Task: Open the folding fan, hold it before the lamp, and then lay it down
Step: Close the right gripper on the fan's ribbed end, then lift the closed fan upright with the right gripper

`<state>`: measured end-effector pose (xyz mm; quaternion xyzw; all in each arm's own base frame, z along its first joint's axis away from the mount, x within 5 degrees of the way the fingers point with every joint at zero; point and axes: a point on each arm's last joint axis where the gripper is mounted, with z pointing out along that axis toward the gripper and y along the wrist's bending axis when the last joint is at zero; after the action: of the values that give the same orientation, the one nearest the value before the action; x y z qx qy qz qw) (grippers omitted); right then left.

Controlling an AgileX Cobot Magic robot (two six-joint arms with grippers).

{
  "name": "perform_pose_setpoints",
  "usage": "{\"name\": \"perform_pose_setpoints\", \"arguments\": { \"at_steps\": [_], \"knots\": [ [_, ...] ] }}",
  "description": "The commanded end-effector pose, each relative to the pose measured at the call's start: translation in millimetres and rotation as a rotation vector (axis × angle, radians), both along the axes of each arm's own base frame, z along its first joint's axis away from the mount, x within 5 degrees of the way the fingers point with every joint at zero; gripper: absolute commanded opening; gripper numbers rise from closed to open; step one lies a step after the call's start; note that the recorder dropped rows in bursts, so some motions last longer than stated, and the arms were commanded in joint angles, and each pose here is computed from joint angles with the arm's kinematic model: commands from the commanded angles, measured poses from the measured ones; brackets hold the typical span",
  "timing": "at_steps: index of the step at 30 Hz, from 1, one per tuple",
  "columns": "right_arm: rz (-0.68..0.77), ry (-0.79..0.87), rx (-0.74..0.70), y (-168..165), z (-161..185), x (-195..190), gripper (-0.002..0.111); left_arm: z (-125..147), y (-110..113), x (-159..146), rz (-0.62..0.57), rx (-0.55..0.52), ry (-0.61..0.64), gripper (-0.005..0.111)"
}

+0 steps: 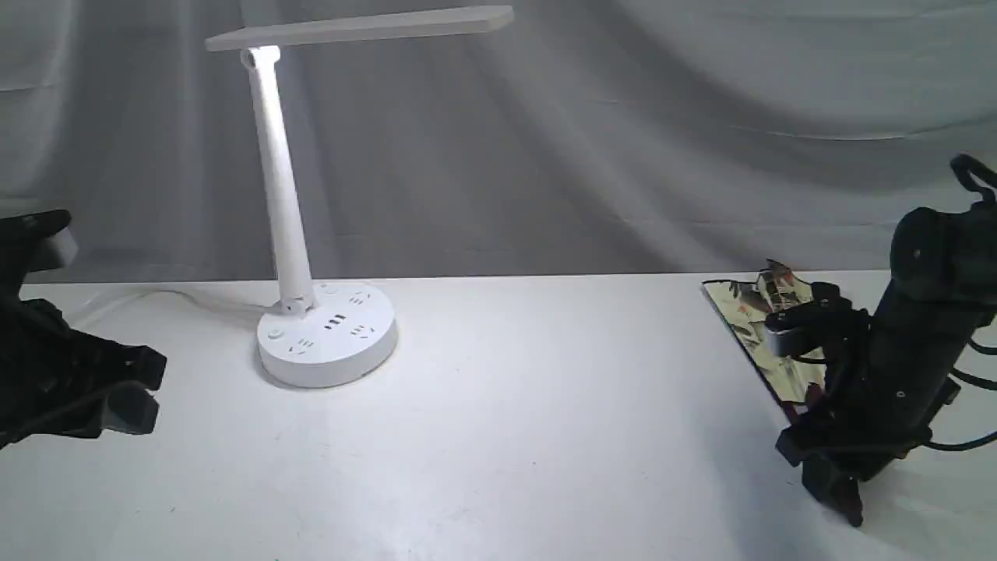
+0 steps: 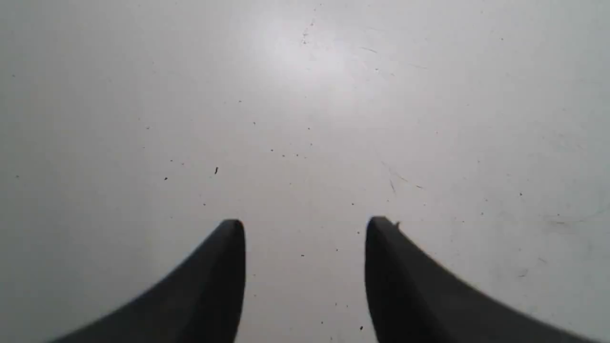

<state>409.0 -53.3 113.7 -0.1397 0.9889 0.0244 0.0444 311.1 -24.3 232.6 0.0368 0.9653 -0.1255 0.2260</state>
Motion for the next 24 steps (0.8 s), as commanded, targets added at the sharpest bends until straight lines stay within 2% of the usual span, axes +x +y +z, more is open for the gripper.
{"name": "perform_pose_setpoints", "arguments": {
  "at_steps": [1, 6, 17, 24],
  "knots": [
    [0.012, 0.027, 0.017, 6, -4, -9, 0.048, 1, 1, 2, 0.003, -0.003, -0.012, 0.041],
    [0.057, 0.027, 0.015, 10, 1, -13, 0.048, 1, 0, 2, 0.002, -0.004, -0.009, 0.041],
    [0.192, 0.018, -0.014, 49, 3, -17, 0.048, 1, 1, 2, 0.001, -0.003, -0.012, 0.041],
    [0.145, 0.022, 0.003, 51, 7, -18, 0.048, 1, 0, 2, 0.003, -0.006, -0.012, 0.041]
  ]
}}
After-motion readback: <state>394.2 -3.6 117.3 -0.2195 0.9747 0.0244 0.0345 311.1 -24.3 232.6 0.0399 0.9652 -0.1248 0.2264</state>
